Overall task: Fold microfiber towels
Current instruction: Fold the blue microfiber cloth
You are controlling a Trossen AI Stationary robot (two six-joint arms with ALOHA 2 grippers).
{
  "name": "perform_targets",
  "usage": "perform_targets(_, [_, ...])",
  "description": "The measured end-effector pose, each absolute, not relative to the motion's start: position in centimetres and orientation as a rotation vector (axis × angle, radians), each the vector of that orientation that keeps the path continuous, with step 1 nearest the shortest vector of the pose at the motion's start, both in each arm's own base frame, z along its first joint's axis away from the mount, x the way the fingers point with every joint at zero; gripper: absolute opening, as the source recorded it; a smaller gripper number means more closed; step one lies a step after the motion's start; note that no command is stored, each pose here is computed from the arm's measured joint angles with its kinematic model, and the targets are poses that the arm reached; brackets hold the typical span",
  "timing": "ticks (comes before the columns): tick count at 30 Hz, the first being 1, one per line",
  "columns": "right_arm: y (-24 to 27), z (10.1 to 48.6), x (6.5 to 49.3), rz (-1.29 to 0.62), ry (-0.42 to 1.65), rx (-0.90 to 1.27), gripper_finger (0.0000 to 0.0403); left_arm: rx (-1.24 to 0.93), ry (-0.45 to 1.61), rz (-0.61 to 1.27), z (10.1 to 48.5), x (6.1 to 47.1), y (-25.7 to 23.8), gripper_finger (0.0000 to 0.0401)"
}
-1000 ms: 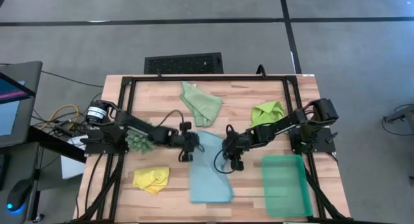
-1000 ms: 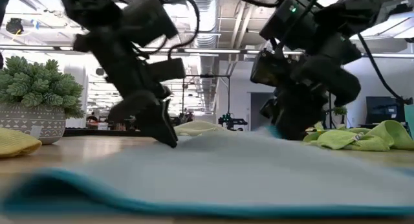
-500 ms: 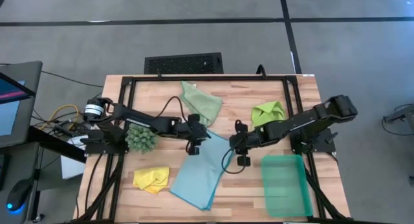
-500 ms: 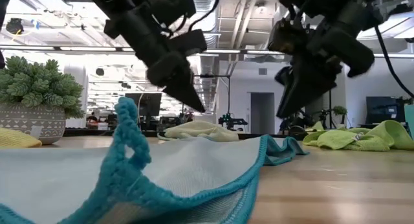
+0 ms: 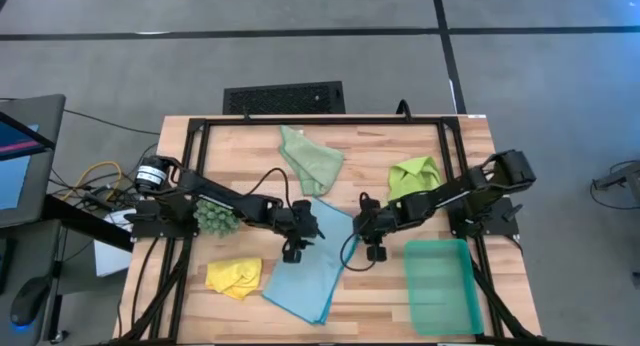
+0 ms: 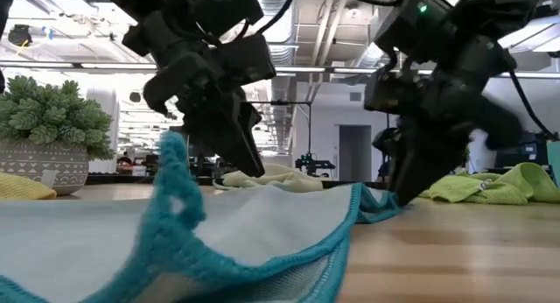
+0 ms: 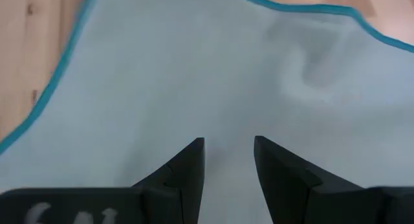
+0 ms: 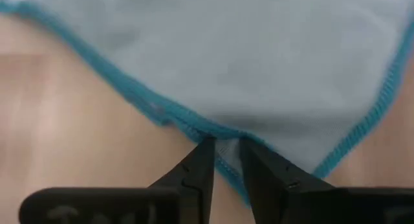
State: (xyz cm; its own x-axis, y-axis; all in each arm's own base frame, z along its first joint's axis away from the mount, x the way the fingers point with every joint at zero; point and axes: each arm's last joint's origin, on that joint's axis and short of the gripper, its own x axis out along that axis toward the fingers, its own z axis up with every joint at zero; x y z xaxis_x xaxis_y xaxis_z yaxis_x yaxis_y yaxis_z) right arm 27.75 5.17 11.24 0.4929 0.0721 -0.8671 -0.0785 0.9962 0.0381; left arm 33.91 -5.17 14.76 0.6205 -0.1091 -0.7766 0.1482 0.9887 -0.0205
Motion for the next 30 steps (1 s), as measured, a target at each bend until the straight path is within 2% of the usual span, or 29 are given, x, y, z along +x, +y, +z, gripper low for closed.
perform_targets(7, [3.3, 12.5, 26.1, -0.18, 1.169, -0.166, 0.0093, -0.006, 0.883, -0.07, 14.6, 33.7, -5.8, 0.0128])
perform_targets(11, [2.9, 15.3, 25.4, -0.309, 1.053, -0.196, 0.0091, 0.028, 0.905, -0.01, 13.6, 32.7, -6.3, 0.0128])
perform_targets(17, [2.8, 15.6, 24.6, -0.29, 1.018, -0.093, 0.0091, 0.048, 0.883, 0.038, 13.5, 32.5, -6.8, 0.0128])
perform_targets(22, [2.2, 13.8, 25.1, -0.327, 1.016, -0.057, 0.0091, 0.043, 0.842, 0.031, 13.7, 32.9, -6.9, 0.0128])
perform_targets(26, [0.3, 12.8, 25.9, -0.402, 1.007, -0.006, 0.0091, 0.045, 0.846, 0.034, 13.7, 32.8, -6.9, 0.0128])
perform_targets(30, [-2.0, 12.8, 25.8, -0.364, 1.043, 0.015, 0.0091, 0.046, 0.845, 0.038, 13.7, 32.8, -6.8, 0.0128])
